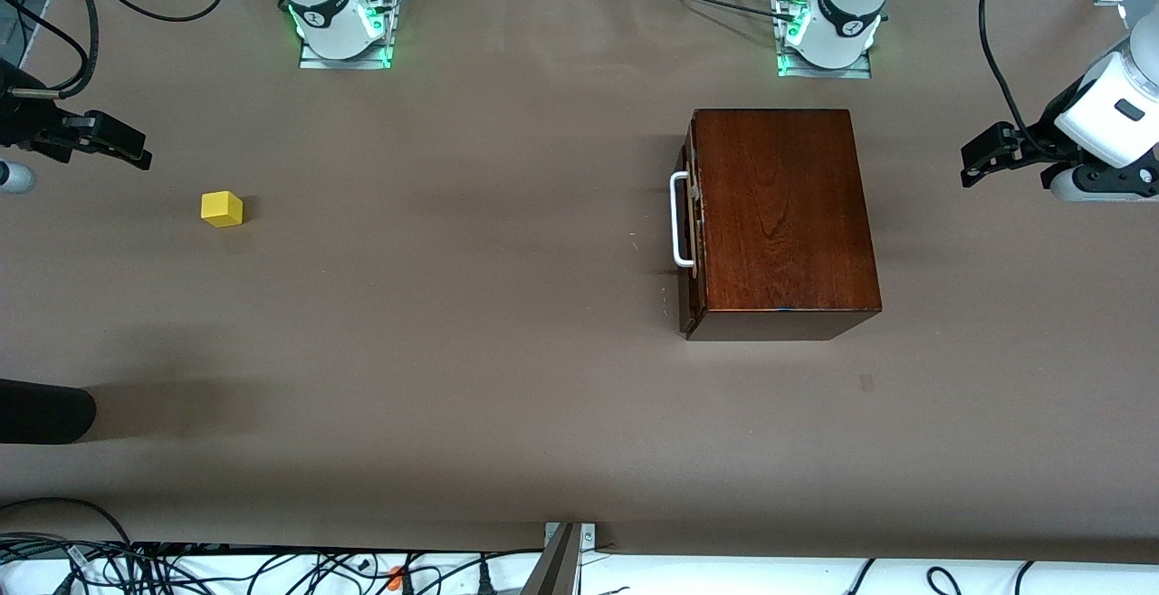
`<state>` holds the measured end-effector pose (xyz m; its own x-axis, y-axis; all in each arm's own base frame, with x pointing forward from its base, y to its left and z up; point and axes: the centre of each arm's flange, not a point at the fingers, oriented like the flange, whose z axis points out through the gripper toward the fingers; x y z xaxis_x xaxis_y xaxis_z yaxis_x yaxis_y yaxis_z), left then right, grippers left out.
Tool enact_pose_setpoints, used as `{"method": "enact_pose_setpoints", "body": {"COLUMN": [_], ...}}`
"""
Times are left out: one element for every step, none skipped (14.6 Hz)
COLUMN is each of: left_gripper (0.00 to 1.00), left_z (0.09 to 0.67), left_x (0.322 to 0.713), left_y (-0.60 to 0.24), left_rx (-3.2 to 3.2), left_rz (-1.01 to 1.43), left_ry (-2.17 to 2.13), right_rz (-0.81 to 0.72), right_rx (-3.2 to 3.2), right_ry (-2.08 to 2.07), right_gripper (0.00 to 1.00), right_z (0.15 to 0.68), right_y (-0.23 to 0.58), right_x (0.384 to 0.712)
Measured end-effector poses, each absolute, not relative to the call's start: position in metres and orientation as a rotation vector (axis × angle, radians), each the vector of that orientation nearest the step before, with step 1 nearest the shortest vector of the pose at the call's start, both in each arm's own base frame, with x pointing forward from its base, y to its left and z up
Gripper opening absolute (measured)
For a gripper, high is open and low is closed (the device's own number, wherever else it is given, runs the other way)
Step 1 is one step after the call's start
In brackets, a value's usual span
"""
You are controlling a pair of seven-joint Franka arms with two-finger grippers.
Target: Open drawer, take yellow block, close drawer
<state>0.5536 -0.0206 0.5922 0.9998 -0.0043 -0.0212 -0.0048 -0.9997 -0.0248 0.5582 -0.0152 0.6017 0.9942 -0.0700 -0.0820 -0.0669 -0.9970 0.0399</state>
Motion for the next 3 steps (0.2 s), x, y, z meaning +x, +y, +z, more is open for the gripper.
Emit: {"method": "enact_pose_setpoints", "body": {"left_gripper": [1.0,1.0,1.0], "left_z": [0.5921,0.592,0.5918], "left_x": [0.5536,0.5536,0.5536], "left_y": [-0.0205,-0.0204,-0.0199], "left_rx": [-3.117,-3.117,-3.117], "left_rz": [0.033,0.034,0.034], "left_ry": [0.007,0.006,0.005], "right_rz": [-0.129,-0.129,-0.129], "right_rx": [3.1,3.1,3.1], "right_ry": [-0.106,-0.106,-0.106], "right_gripper": [1.0,1.0,1.0], "right_z": [0.6017,0.6017,0.6017], "right_y": [-0.0152,-0.0152,-0.0152], "right_x": [0.5582,0.5582,0.5582]}}
